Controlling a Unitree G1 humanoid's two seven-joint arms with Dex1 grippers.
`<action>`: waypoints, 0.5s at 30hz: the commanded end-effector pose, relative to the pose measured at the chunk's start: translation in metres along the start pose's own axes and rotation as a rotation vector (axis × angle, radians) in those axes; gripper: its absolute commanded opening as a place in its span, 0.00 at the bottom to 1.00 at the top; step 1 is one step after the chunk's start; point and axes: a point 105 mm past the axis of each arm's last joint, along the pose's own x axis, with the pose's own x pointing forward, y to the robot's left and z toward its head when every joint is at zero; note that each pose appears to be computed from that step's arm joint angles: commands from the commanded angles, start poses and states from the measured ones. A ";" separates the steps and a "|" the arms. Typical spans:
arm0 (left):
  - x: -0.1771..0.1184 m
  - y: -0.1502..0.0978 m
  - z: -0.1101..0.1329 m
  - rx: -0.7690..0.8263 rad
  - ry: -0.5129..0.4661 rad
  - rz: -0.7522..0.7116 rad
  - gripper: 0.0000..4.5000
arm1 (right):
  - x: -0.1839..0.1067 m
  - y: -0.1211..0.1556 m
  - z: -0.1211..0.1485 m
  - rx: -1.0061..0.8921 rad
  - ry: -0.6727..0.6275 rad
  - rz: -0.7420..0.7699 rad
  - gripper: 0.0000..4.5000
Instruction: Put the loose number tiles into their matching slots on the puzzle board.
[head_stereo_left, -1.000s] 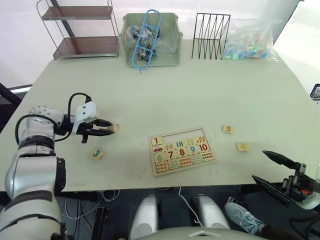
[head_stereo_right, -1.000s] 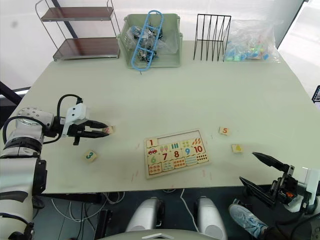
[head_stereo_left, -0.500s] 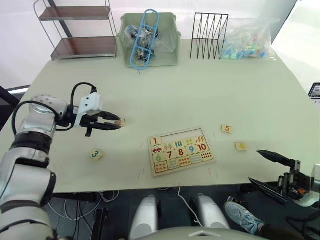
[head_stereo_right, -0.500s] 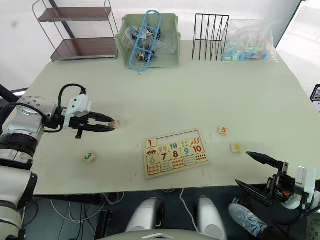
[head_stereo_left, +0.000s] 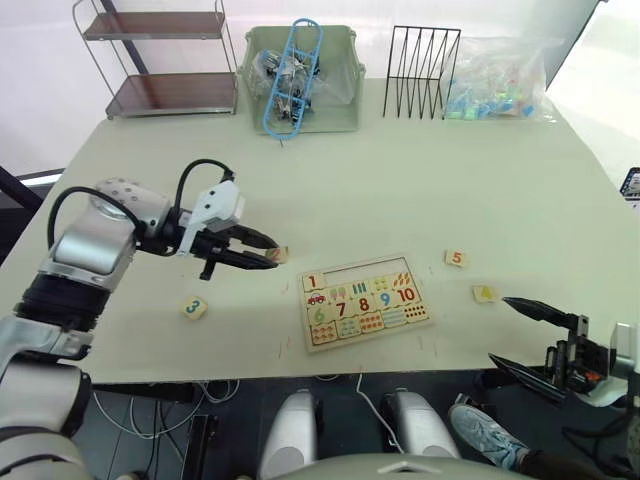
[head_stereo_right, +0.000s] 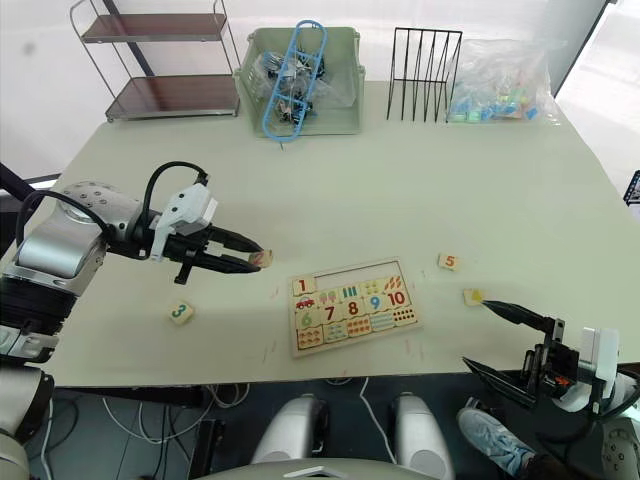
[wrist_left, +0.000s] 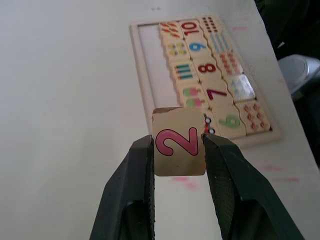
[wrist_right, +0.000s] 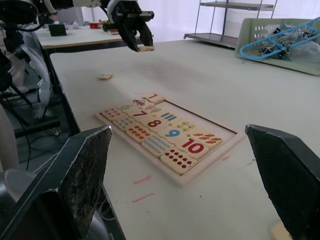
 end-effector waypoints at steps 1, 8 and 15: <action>0.011 -0.006 0.023 0.000 0.002 0.038 0.21 | 0.005 -0.001 0.008 -0.030 -0.021 0.010 1.00; 0.039 -0.013 0.048 0.003 0.052 0.064 0.21 | 0.008 -0.006 0.008 -0.036 -0.031 -0.001 1.00; 0.057 -0.020 0.046 0.021 0.156 0.048 0.21 | 0.011 -0.008 0.006 -0.038 -0.042 -0.008 1.00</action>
